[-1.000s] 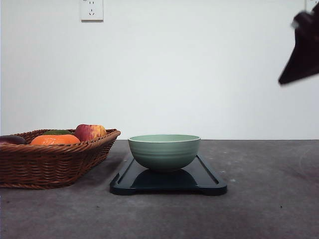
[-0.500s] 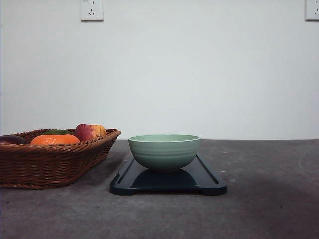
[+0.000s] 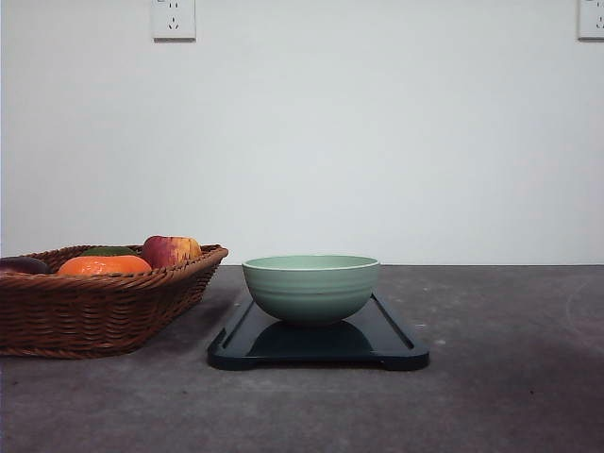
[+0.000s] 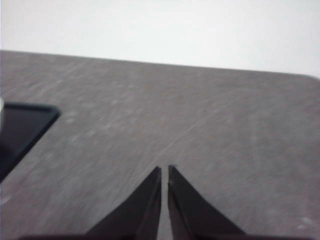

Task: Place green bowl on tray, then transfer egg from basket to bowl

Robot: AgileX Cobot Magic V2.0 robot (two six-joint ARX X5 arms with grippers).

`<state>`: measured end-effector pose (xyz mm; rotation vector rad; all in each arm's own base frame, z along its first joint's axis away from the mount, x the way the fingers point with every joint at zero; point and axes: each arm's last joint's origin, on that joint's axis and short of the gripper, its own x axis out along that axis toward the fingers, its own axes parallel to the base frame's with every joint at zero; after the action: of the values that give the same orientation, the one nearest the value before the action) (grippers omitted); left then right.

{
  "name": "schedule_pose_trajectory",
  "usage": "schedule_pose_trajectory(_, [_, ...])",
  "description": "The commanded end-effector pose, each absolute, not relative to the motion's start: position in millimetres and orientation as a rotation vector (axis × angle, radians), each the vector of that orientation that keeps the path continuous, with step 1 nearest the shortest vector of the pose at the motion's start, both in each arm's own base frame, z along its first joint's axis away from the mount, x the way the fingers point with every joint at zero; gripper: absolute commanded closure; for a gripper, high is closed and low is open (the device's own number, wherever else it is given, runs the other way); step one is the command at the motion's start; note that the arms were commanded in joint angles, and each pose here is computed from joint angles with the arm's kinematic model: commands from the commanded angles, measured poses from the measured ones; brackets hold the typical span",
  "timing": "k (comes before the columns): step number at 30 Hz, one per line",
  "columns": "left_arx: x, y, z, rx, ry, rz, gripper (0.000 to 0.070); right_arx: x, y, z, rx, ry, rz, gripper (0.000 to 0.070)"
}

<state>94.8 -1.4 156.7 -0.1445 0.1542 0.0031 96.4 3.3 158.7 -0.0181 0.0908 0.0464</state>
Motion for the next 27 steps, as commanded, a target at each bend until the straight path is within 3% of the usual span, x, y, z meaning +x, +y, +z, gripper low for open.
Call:
schedule_pose_trajectory(1, [95.7, -1.2, 150.7, -0.145, 0.167, 0.007, 0.0700, 96.8, 2.7, 157.5, -0.001, 0.092, 0.027, 0.0684])
schedule_pose_trajectory(27, [95.7, -1.2, 150.7, -0.145, 0.167, 0.008, 0.0700, 96.7, 2.8, 157.1, -0.002, 0.097, 0.029, 0.0684])
